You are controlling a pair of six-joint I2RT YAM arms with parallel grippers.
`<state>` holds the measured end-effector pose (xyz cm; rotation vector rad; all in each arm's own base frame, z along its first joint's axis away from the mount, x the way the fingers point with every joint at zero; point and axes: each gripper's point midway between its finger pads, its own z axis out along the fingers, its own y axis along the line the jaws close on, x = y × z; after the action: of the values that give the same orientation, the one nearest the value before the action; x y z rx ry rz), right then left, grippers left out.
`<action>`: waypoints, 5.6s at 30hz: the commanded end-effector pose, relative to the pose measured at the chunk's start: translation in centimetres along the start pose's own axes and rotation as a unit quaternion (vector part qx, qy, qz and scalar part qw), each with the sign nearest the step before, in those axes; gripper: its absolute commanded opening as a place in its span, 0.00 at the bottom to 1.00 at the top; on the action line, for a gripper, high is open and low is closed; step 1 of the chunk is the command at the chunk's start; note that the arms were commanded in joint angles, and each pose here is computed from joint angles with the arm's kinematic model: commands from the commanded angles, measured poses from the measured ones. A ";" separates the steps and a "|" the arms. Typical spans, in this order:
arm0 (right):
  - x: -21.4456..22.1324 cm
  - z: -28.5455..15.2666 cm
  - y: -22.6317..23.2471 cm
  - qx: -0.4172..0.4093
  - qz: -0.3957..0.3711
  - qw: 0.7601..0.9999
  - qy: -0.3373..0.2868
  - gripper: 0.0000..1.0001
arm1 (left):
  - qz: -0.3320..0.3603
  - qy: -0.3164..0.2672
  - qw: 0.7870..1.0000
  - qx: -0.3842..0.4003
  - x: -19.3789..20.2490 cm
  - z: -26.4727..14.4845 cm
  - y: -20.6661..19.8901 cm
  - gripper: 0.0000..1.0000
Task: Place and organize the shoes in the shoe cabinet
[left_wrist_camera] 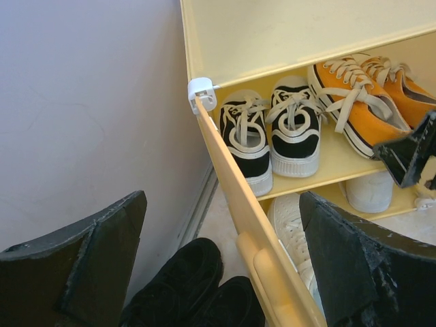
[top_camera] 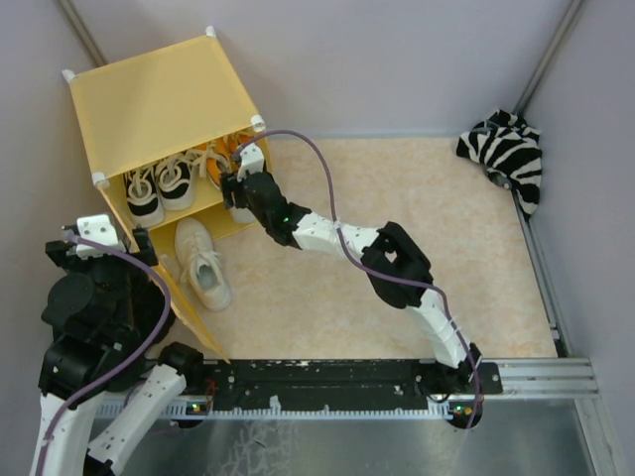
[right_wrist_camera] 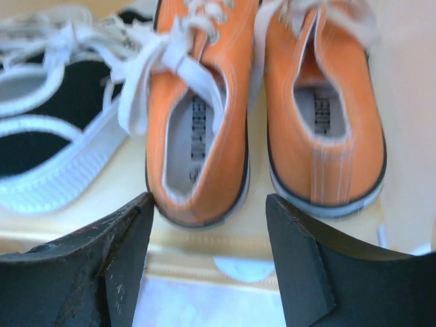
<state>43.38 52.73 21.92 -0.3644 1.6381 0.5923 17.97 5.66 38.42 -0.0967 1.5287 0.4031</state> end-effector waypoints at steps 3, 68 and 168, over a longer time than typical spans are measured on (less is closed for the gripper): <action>-9.5 -5.0 0.7 -0.037 0.026 0.995 -0.083 0.67 | -0.019 -0.014 1.000 0.003 -1.6 -0.3 0.3 0.99; 16.6 -12.1 14.2 -0.254 0.152 0.917 0.268 0.55 | -0.110 -0.015 0.992 -0.057 -0.8 -2.9 4.0 0.99; 7.3 2.7 5.2 -0.085 0.093 0.991 -0.038 0.18 | -0.118 -0.042 0.990 -0.068 -3.2 -1.8 3.9 0.99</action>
<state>35.30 60.40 9.19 -0.4634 1.7519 0.9438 15.40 8.09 41.55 -0.3489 1.4001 0.3435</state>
